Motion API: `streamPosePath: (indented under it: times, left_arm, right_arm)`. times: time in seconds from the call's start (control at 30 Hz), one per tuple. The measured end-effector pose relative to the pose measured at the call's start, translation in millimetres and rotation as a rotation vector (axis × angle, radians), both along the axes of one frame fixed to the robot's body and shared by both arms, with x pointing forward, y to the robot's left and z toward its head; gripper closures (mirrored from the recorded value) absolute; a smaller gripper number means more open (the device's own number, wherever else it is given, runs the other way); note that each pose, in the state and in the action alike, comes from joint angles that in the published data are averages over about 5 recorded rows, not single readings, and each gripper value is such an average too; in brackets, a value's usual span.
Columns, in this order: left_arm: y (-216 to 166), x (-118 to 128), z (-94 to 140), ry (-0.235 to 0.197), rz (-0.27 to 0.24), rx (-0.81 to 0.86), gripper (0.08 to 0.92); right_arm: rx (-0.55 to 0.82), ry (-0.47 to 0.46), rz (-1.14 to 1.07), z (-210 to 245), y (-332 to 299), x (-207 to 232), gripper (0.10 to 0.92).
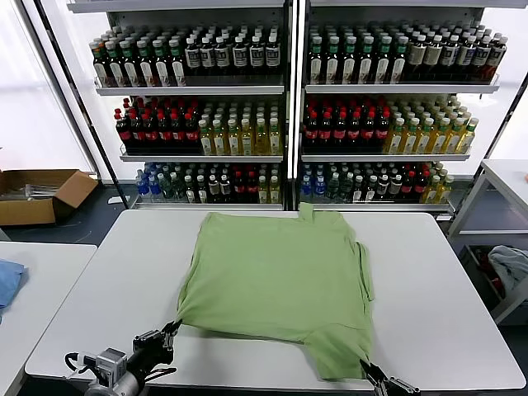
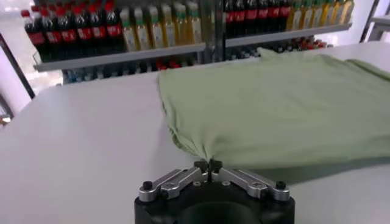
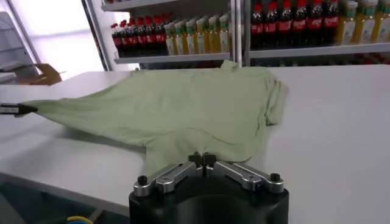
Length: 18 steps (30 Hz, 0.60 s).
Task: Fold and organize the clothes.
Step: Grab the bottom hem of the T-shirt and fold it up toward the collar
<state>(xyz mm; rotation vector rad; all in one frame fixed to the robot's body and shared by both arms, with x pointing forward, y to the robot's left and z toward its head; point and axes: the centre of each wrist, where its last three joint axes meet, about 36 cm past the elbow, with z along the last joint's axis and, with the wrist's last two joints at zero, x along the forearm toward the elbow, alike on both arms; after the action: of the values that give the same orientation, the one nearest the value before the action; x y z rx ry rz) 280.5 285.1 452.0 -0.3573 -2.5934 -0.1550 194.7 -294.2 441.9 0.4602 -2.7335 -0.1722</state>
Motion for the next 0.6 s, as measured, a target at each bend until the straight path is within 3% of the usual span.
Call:
streamPosePath:
  times: [0.27, 0.6]
  left_arm:
    - [1, 16, 2, -0.013, -0.032, -0.043, 0.915]
    - [14, 68, -4, -0.029, -0.058, -0.121, 0.915]
  right_arm:
    - [0.069, -0.063, -0.050, -6, 3, 46, 0.915]
    - [0.098, -0.117, -0.061, -13, 2, 117, 0.915]
